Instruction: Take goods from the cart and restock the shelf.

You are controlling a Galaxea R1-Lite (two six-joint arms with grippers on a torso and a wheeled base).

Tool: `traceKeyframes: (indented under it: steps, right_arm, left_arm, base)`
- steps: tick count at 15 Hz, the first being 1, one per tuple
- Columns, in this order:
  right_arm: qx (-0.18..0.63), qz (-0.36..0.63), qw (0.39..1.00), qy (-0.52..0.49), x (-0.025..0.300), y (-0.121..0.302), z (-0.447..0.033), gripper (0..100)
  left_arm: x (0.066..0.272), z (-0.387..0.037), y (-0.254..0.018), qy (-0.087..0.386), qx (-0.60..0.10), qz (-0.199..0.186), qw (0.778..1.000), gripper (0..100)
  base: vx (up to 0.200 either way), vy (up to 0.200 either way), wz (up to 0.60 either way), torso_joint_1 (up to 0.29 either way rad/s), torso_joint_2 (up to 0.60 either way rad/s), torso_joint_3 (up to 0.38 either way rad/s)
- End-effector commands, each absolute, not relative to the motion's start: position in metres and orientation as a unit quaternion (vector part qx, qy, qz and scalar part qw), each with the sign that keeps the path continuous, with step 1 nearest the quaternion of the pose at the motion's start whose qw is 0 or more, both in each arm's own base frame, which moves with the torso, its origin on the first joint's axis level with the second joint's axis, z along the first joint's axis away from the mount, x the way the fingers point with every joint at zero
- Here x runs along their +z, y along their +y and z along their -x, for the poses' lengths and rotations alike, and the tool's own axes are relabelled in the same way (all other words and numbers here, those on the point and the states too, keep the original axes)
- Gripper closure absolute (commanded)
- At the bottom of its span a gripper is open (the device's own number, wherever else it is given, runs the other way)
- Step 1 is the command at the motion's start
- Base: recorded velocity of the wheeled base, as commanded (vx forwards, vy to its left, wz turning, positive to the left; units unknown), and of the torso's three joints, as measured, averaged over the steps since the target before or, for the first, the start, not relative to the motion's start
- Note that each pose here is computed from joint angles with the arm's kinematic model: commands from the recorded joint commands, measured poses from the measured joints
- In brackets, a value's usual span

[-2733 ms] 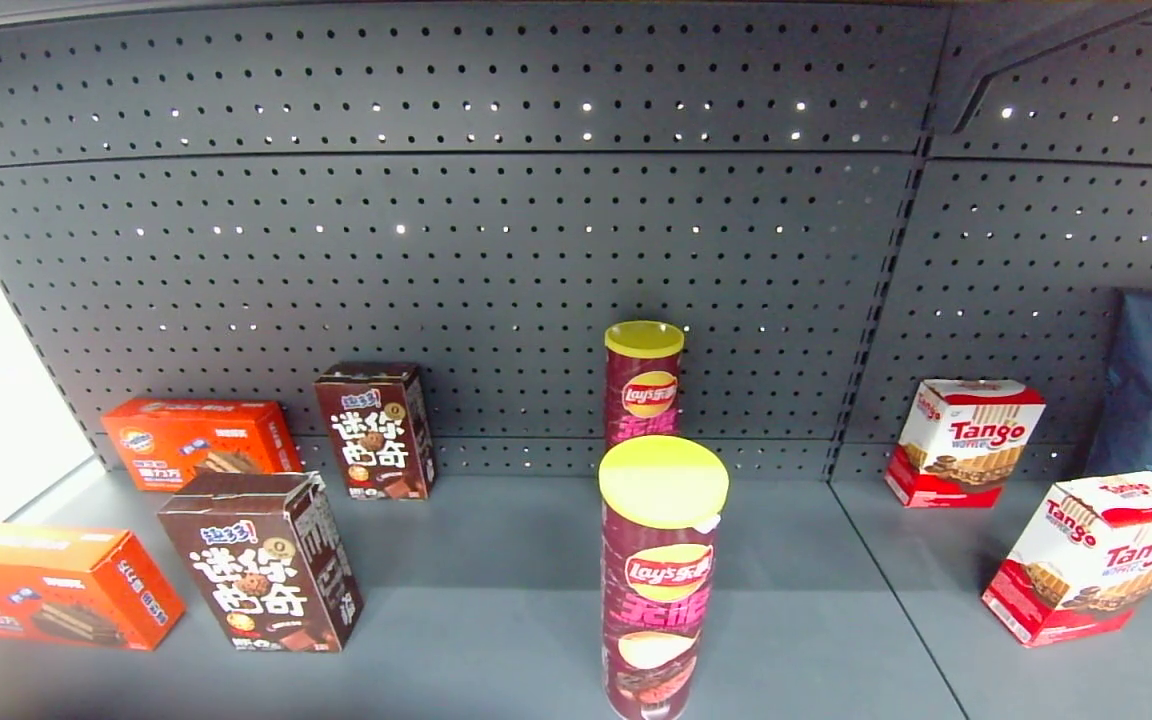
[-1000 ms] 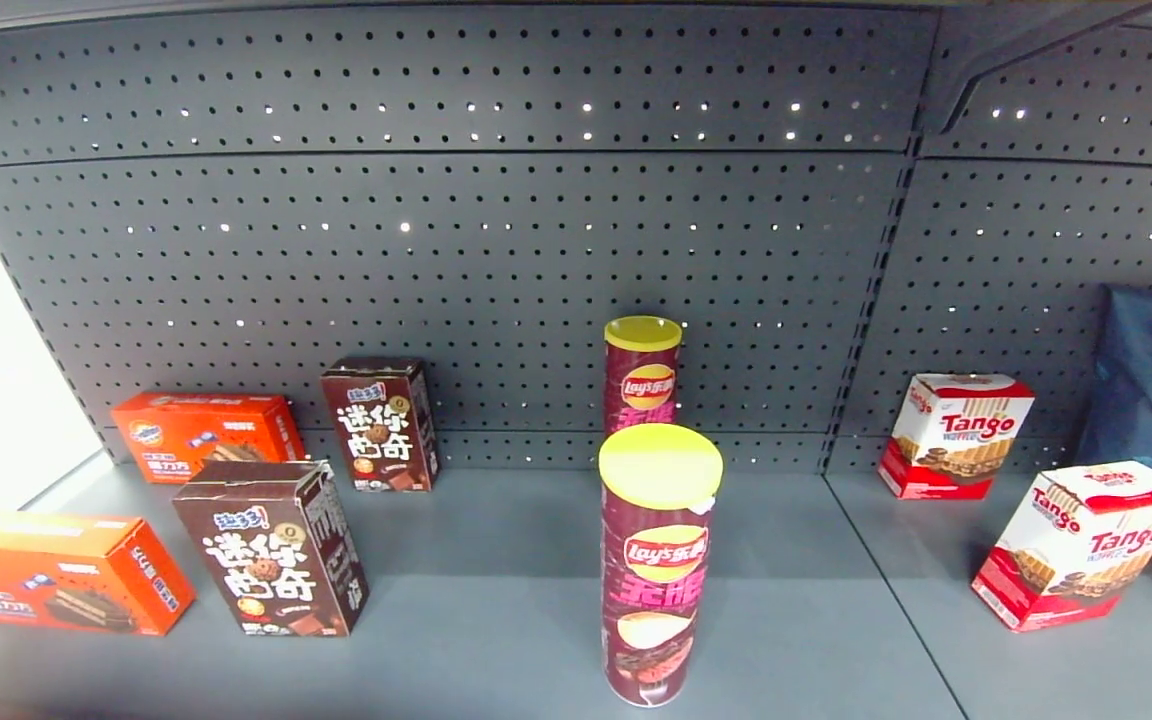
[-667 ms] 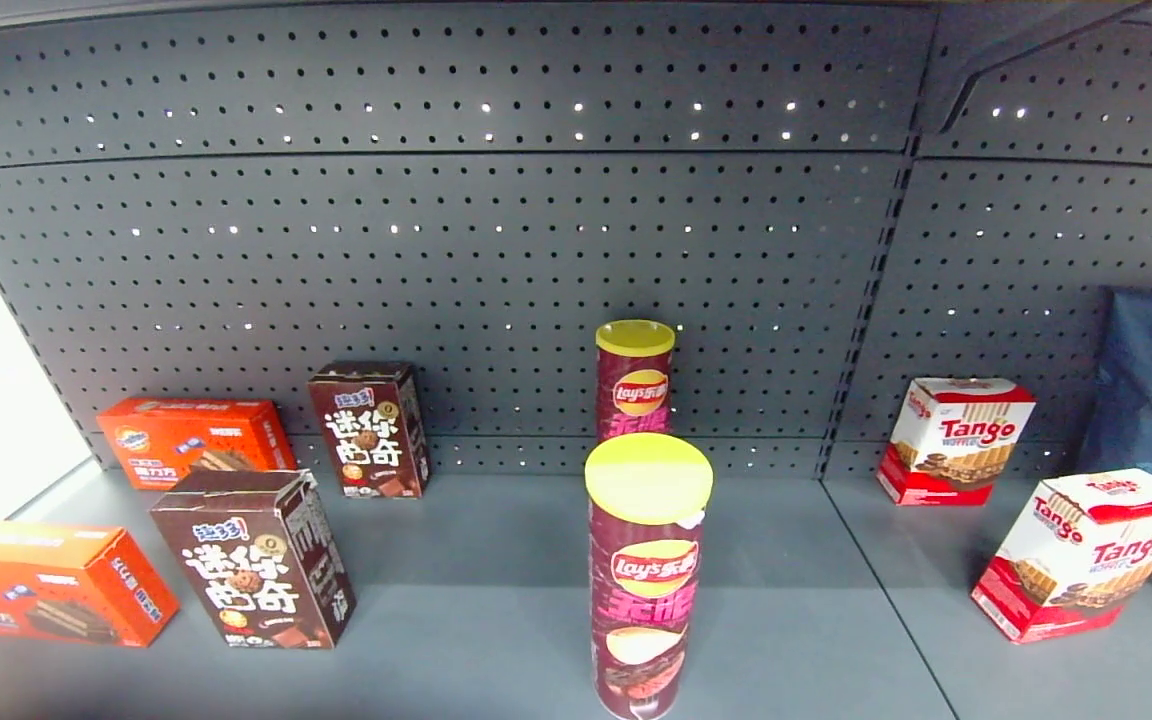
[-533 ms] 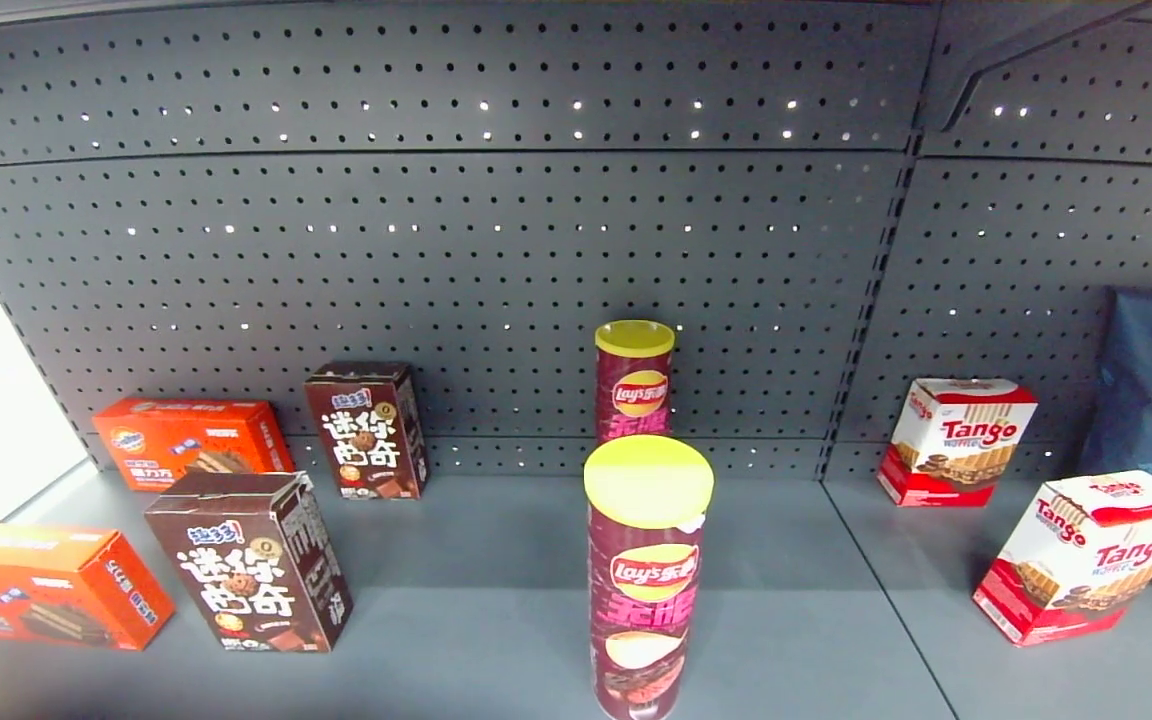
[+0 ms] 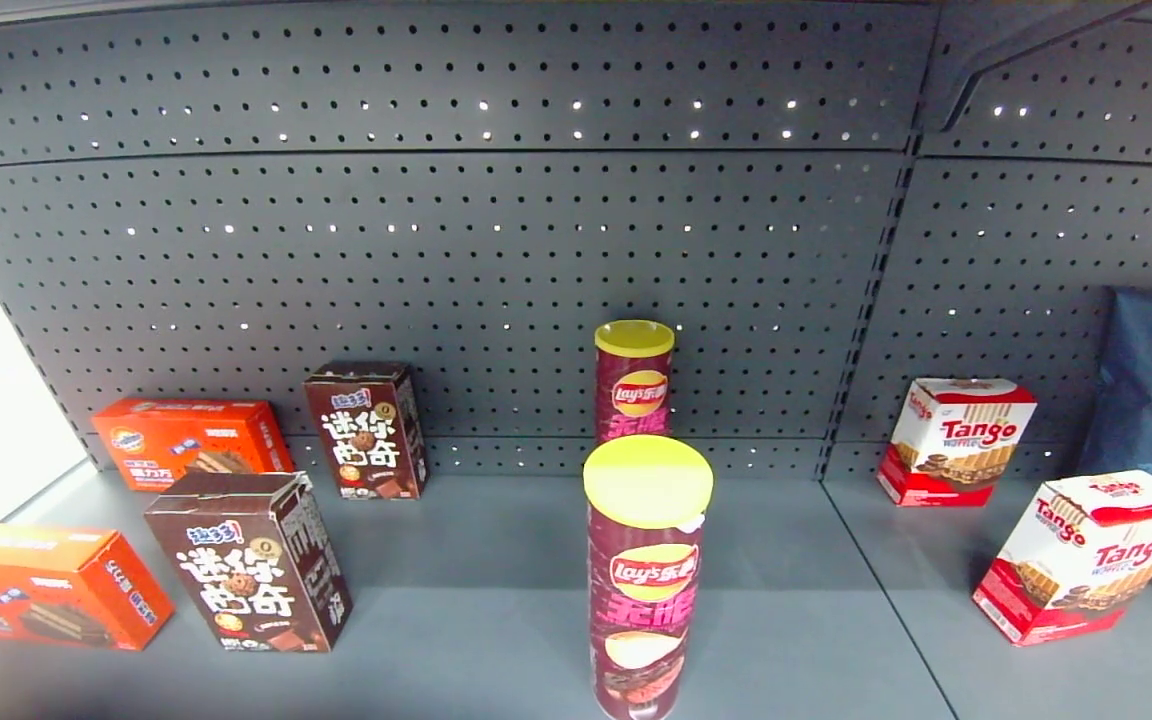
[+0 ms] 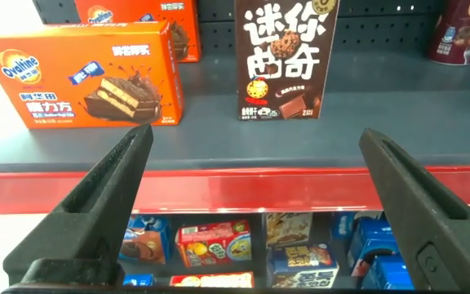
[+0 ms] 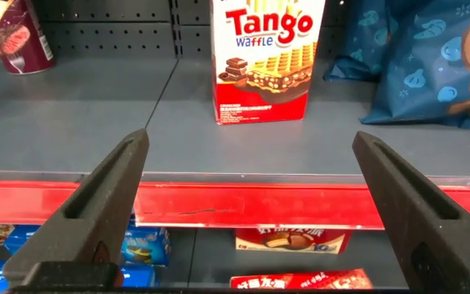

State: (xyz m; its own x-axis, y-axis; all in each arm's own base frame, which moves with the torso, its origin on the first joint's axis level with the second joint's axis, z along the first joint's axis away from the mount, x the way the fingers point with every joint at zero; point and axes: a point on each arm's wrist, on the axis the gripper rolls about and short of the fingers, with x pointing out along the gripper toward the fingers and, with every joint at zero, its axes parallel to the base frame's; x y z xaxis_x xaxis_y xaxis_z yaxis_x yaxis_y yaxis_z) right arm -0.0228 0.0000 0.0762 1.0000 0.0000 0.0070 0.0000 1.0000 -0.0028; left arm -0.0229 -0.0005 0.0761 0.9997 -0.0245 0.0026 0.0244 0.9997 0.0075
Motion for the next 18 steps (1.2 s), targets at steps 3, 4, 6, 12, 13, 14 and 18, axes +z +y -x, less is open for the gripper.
traceKeyframes:
  steps: [3,4,6,12,13,14,18]
  right_arm:
    - [0.0,0.002,1.0,-0.004,0.0763,0.0,0.0228,0]
    - [0.0,0.002,1.0,-0.004,0.0763,0.0,0.0228,0]
    - [0.0,0.001,1.0,-0.004,0.0763,0.0,0.0228,0]
    - [0.001,0.001,1.0,-0.003,0.0761,0.0,0.0228,0]
    - [0.0,0.001,1.0,-0.003,0.0761,0.0,0.0228,0]
    - [0.001,0.001,1.0,-0.003,0.0761,0.0,0.0228,0]
    - [0.0,0.001,1.0,-0.004,0.0763,0.0,0.0228,0]
  left_arm:
    - [0.0761,0.0229,-0.0005,-0.002,-0.012,-0.004,1.0,0]
    - [0.0761,0.0229,-0.0005,-0.002,-0.011,-0.003,1.0,0]
    - [0.0761,0.0229,-0.0005,-0.002,-0.012,-0.005,1.0,0]
    - [0.0761,0.0229,-0.0005,-0.002,-0.013,-0.005,1.0,0]
    - [0.0761,0.0229,-0.0005,-0.002,-0.013,-0.005,1.0,0]
    - [0.0761,0.0229,-0.0006,-0.002,-0.014,-0.005,1.0,0]
    - [0.0761,0.0229,-0.0006,-0.002,-0.014,-0.005,1.0,0]
  base:
    - [0.0,0.0,0.0,0.0,0.0,0.0]
    - [0.0,0.0,0.0,0.0,0.0,0.0]
    - [0.0,0.0,0.0,0.0,0.0,0.0]
    - [0.0,0.0,0.0,0.0,0.0,0.0]
    - [0.0,0.0,0.0,0.0,0.0,0.0]
    - [0.0,0.0,0.0,0.0,0.0,0.0]
    - [0.0,0.0,0.0,0.0,0.0,0.0]
